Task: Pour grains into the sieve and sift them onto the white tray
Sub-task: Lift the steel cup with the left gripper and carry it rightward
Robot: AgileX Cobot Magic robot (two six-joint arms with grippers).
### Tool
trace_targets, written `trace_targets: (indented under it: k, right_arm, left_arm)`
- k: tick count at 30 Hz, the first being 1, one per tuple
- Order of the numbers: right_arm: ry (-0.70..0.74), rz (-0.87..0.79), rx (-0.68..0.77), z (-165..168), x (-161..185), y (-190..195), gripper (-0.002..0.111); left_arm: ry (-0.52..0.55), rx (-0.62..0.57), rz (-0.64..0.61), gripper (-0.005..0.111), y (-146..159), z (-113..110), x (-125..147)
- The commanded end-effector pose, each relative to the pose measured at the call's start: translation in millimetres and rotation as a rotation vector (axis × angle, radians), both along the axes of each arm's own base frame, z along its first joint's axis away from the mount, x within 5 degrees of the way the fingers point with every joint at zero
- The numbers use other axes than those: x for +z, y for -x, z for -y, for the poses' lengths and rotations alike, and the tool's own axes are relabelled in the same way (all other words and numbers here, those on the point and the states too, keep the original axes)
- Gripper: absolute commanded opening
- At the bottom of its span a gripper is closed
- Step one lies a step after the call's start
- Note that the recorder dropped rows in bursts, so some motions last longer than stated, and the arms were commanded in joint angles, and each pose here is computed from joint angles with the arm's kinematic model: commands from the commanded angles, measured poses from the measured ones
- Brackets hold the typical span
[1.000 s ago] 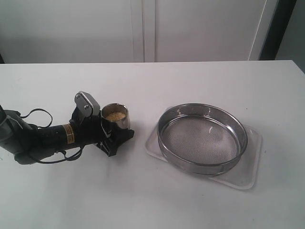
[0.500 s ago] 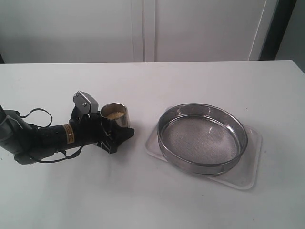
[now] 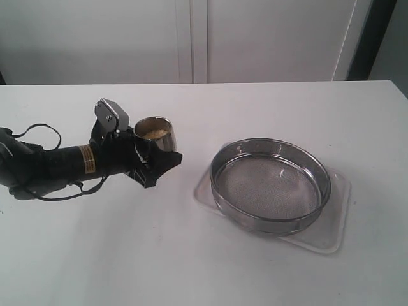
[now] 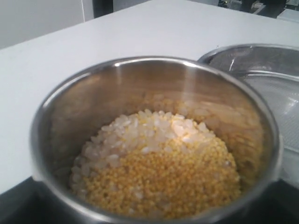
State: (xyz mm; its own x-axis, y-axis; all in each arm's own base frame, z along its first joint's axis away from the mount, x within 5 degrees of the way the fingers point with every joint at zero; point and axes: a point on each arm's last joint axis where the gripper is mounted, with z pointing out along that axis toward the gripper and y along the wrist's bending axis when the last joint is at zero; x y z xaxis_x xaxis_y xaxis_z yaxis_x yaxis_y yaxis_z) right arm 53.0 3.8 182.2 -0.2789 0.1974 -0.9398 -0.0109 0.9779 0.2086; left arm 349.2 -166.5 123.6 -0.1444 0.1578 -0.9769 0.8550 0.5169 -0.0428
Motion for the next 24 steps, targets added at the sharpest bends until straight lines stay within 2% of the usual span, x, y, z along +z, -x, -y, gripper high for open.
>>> trace_targets:
  k: [1, 18, 24]
  right_arm:
    - [-0.003, 0.011, -0.003, 0.1, -0.5, -0.2, 0.0]
    - [-0.018, 0.01, -0.007, 0.1, -0.5, -0.2, 0.0]
    - [-0.018, 0.01, -0.007, 0.1, -0.5, -0.2, 0.0]
  left_arm:
    - [0.039, -0.057, 0.043, 0.0, 6.5, 3.7, 32.9]
    - [-0.067, -0.015, 0.031, 0.0, 28.8, -7.8, 110.9]
    - [-0.159, 0.047, 0.027, 0.0, 39.9, -4.5, 127.9]
